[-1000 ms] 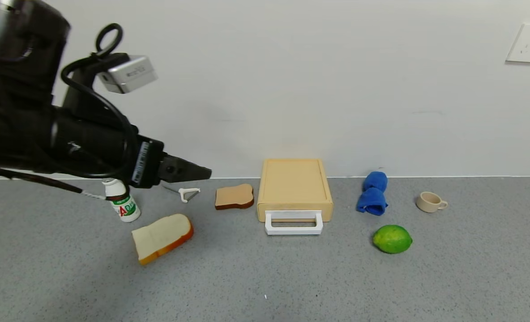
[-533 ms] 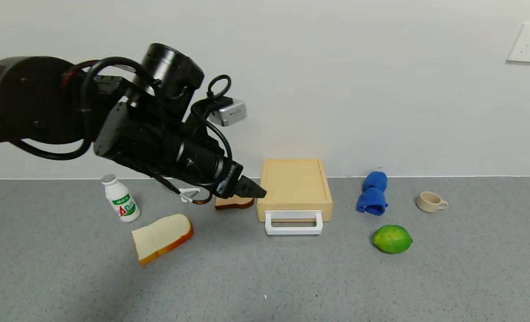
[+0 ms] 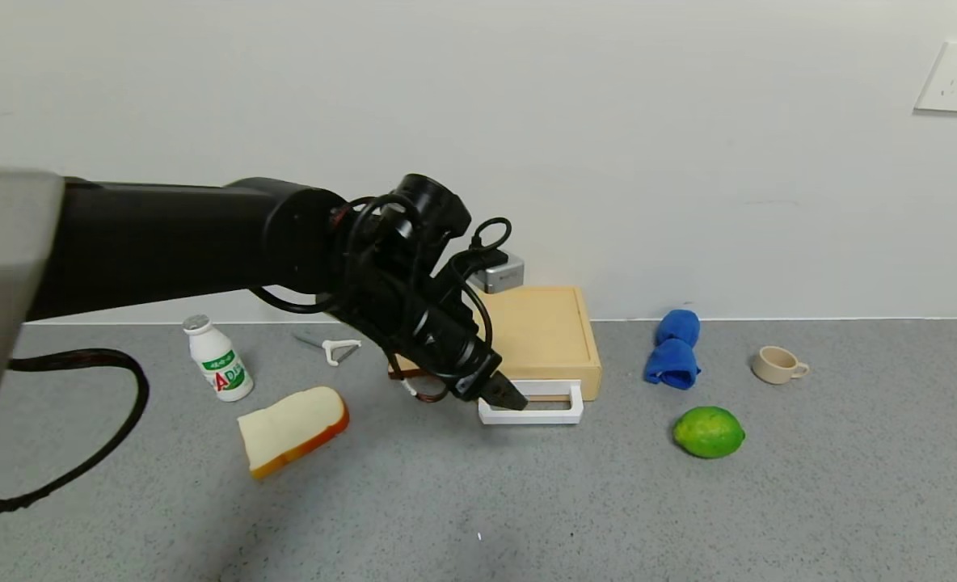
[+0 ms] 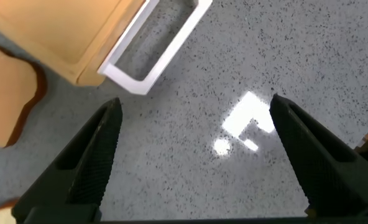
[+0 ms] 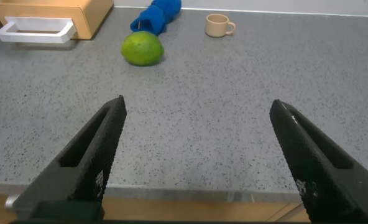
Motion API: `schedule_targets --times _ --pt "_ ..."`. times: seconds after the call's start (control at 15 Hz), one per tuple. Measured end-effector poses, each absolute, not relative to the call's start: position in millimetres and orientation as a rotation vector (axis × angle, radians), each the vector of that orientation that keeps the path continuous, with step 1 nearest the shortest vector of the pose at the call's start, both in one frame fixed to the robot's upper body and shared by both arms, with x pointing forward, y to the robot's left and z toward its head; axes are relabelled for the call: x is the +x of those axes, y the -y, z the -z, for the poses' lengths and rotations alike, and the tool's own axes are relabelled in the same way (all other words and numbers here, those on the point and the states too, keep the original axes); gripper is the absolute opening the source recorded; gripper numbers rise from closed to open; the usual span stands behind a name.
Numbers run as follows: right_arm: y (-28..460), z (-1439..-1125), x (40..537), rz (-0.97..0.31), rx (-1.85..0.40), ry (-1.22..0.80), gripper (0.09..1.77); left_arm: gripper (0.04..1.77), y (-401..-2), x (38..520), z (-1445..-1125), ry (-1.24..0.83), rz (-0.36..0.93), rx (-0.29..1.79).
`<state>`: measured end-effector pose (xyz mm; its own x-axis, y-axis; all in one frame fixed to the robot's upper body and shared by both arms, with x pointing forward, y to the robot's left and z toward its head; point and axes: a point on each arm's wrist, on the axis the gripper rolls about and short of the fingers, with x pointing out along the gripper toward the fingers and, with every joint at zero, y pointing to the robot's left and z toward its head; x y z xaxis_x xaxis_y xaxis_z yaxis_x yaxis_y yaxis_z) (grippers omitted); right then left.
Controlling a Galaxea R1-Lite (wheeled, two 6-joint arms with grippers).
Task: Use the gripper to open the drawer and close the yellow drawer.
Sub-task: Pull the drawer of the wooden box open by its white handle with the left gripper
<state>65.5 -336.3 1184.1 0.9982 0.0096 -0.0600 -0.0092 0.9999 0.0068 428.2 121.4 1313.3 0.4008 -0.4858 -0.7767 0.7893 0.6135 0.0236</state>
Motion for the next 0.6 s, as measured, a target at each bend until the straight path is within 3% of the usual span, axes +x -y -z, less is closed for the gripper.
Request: schedule_targets --times 0.6 --pt "336 -1184 65 -0.01 0.006 -0.06 1.7 1.72 -67 454 -1246 -0.903 0.896 0.468"
